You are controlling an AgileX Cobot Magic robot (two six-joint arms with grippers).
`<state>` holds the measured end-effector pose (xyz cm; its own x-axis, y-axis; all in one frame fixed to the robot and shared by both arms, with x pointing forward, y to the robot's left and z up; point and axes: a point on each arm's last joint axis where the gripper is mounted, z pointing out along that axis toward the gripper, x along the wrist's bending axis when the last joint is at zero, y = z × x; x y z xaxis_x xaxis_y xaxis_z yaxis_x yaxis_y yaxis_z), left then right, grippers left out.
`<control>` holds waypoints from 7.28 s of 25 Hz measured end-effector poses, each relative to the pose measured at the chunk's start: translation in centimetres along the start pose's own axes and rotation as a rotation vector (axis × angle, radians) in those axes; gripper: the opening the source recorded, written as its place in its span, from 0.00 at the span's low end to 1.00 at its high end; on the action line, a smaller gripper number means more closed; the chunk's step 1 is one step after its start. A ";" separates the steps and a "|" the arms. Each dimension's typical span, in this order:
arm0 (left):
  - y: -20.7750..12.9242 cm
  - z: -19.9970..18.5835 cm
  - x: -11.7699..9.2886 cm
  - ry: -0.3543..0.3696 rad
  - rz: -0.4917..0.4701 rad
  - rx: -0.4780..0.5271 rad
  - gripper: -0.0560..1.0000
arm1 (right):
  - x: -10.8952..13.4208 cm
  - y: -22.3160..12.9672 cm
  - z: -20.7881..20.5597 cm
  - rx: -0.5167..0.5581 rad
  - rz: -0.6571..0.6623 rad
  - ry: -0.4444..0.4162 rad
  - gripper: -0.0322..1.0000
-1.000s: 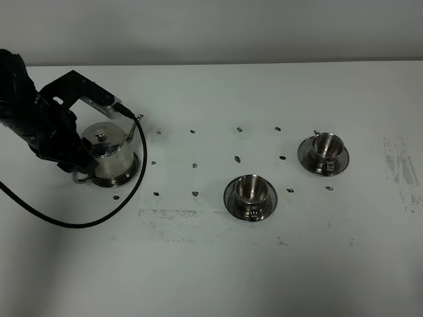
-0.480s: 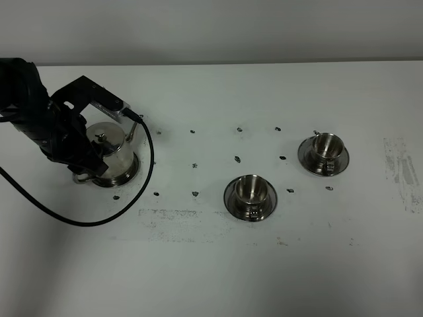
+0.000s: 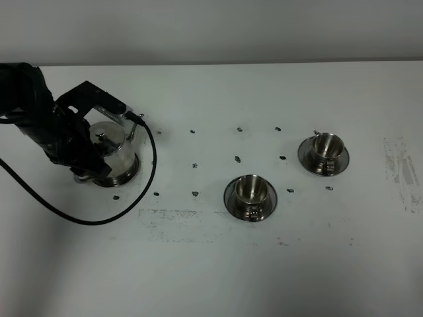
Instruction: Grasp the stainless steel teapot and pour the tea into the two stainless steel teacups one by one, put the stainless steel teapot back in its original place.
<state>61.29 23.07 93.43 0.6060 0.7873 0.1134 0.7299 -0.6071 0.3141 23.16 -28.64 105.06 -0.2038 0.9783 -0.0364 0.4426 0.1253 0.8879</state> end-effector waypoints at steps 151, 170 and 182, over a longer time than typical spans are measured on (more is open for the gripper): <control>23.4 1.6 -18.8 0.468 1.616 -0.191 0.22 | 0.0 0.0 0.0 0.000 -0.001 0.000 0.40; 23.7 2.4 -19.8 0.530 1.649 -0.202 0.22 | 0.0 0.0 0.0 0.000 0.000 0.000 0.40; 23.9 2.8 -20.9 0.578 1.694 -0.224 0.22 | 0.0 0.0 0.0 0.000 0.000 0.000 0.40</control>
<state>66.95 -8.20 95.90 0.3587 -0.6430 0.6767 -0.5811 -0.7211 -0.3772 23.16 -28.64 105.06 -0.2038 0.9783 -0.0364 0.4426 0.1253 0.8879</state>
